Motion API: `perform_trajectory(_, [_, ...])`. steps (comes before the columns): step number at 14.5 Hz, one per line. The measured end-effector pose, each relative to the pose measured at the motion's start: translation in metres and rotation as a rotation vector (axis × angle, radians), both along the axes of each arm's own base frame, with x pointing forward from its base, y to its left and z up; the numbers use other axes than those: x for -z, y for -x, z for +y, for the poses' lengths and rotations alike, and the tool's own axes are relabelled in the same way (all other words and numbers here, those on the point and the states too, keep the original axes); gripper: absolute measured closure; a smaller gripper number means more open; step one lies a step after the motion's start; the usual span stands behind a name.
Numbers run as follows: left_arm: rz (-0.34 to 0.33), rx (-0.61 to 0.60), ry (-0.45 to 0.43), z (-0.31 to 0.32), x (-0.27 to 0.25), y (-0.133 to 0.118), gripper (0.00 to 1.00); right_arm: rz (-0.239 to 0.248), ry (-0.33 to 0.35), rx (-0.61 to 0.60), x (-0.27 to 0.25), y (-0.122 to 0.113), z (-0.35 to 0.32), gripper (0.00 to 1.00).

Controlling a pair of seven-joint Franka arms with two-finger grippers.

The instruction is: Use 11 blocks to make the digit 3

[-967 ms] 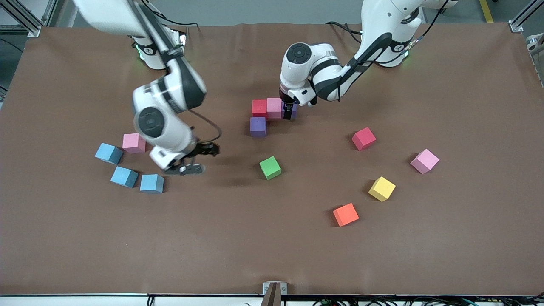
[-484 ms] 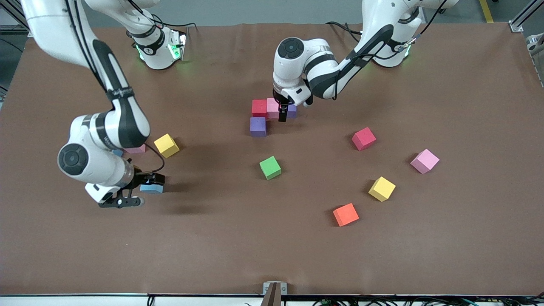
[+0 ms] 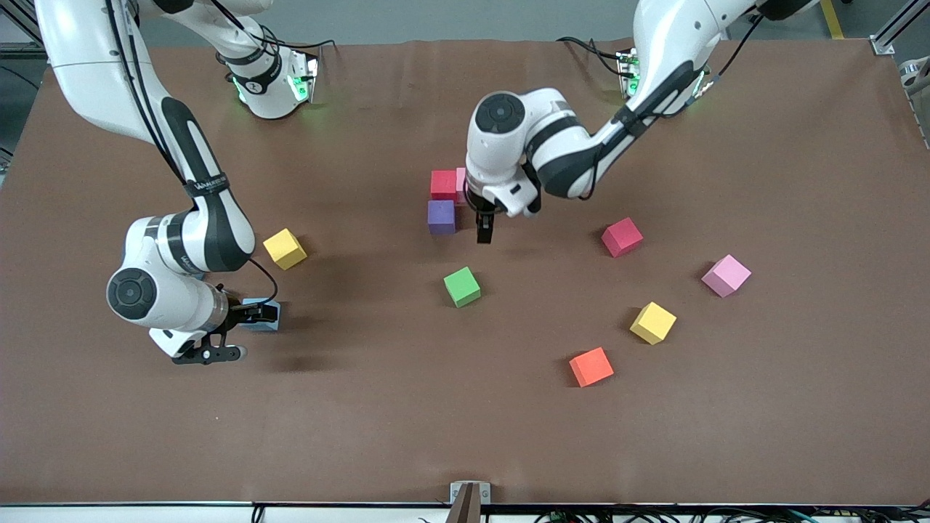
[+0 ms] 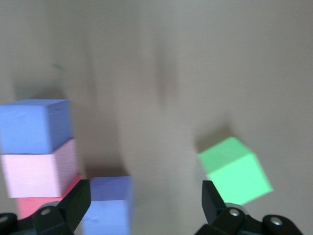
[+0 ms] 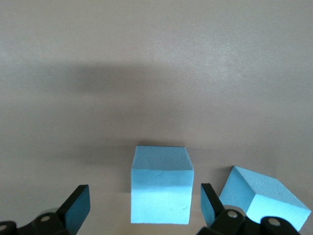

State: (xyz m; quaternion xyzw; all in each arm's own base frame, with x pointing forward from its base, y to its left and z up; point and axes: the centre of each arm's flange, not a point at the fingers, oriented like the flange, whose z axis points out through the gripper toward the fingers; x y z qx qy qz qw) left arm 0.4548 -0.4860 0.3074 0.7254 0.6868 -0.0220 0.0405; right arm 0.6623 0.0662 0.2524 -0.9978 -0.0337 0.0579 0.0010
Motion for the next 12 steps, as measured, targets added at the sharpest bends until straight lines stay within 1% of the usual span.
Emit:
perform_trajectory(1, [-0.010, 0.021, 0.014, 0.003, -0.001, -0.021, 0.00, 0.006, 0.001, -0.005, 0.004, 0.001, -0.003, 0.00])
perform_trajectory(3, [-0.025, 0.110, 0.034, 0.011, 0.004, -0.057, 0.00, 0.011, 0.000, -0.009, 0.012, 0.002, -0.007, 0.00])
perform_trajectory(4, [-0.030, 0.170, 0.044, 0.013, 0.008, -0.070, 0.00, 0.009, 0.000, -0.010, 0.016, 0.003, -0.010, 0.00])
perform_trajectory(6, [-0.042, 0.276, 0.062, 0.014, 0.016, -0.088, 0.01, 0.005, -0.001, -0.011, 0.024, 0.005, -0.012, 0.00])
perform_trajectory(8, [-0.069, 0.412, 0.056, 0.011, 0.023, -0.099, 0.01, 0.000, -0.002, -0.012, 0.033, 0.007, -0.014, 0.00])
perform_trajectory(9, [-0.084, 0.480, 0.040, 0.007, 0.027, -0.100, 0.01, -0.004, -0.003, -0.018, 0.039, 0.008, -0.016, 0.00])
perform_trajectory(12, [-0.118, 0.621, -0.036, -0.010, 0.048, -0.097, 0.01, -0.010, -0.006, -0.028, 0.056, 0.013, -0.021, 0.00])
